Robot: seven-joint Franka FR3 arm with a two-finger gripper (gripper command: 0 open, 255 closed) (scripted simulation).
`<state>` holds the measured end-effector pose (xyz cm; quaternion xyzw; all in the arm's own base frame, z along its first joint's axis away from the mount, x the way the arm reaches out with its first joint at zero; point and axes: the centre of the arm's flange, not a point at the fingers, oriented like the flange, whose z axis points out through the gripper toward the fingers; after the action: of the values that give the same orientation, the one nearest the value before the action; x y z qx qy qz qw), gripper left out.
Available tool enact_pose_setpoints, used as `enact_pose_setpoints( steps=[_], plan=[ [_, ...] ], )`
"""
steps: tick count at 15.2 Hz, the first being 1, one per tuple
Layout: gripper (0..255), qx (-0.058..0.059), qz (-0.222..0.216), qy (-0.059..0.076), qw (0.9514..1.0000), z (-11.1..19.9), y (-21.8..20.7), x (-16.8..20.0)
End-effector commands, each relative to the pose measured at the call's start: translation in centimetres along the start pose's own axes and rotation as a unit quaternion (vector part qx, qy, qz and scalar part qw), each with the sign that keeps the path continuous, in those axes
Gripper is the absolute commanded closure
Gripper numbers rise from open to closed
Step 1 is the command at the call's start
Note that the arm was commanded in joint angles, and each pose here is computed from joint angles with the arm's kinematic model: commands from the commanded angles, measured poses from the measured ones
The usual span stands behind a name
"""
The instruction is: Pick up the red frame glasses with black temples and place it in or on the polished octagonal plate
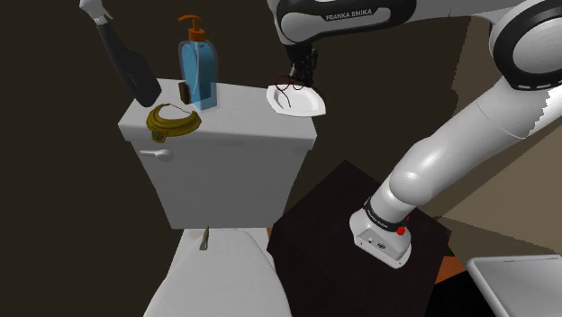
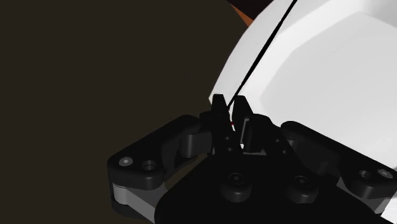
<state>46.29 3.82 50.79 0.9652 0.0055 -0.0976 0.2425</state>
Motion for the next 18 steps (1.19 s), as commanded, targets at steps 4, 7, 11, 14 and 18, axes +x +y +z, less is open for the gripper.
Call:
enact_pose_setpoints(
  steps=[4, 7, 11, 14, 18],
  plan=[
    [0, 0.0, 0.0, -0.003, 1.0, 0.3, 0.0, 0.1],
    [0, 0.0, 0.0, -0.002, 1.0, -1.1, 0.0, 0.1],
    [0, 0.0, 0.0, -0.002, 1.0, -4.8, 0.0, 0.1],
    [0, 0.0, 0.0, -0.002, 1.0, -4.8, 0.0, 0.1],
    [0, 0.0, 0.0, -0.002, 1.0, -4.7, 0.0, 0.1]
  ],
)
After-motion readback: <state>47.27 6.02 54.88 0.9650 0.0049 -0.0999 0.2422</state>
